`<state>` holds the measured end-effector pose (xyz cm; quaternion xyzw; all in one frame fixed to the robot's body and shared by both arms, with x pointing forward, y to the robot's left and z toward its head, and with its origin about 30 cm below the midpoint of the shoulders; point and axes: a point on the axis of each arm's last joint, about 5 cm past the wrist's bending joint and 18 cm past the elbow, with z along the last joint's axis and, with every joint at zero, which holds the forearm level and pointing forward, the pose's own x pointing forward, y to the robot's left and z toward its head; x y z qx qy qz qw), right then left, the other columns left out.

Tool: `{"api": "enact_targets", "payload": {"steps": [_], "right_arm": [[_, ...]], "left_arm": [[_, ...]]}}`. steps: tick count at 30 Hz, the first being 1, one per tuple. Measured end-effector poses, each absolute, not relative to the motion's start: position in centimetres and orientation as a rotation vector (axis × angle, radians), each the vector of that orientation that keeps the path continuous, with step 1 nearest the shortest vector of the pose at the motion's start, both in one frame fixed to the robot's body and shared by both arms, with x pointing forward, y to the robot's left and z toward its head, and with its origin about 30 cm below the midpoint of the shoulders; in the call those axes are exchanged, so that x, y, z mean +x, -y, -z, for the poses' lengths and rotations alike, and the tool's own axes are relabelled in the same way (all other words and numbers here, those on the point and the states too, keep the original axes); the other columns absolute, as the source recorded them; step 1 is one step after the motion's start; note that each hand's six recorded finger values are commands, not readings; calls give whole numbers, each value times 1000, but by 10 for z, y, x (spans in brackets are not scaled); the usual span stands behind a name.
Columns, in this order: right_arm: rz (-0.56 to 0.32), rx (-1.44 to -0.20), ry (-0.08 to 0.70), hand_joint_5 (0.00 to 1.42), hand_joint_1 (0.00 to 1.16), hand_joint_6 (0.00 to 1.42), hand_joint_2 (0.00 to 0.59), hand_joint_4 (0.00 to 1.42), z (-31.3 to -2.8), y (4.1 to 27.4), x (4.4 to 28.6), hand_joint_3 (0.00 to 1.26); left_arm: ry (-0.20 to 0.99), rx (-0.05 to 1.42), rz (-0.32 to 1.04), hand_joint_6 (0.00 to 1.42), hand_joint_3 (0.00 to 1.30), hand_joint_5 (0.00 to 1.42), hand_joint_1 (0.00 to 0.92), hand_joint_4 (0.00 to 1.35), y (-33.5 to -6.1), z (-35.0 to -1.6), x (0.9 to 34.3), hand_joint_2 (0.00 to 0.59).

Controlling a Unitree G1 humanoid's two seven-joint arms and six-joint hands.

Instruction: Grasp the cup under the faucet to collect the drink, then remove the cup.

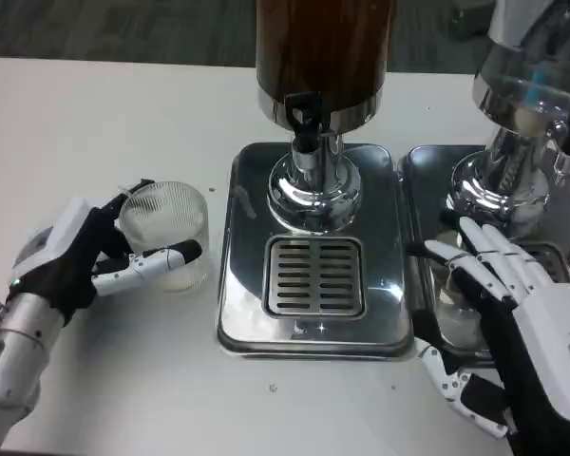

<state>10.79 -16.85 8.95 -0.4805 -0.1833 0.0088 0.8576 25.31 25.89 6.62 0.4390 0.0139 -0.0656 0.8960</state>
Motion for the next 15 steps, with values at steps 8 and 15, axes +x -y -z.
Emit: {"api": "enact_targets", "payload": {"steps": [8,15], "right_arm": [[-11,-1011,382,97,565,162,552,109,-90,170,108,321],[-7,-998,372,96,553,162,548,109,-91,171,109,321]], "left_arm": [[-10,922,123,1246,283,760,353,376,-251,-57,247,79],[6,956,99,1290,315,834,407,434,-245,-51,245,84]]}}
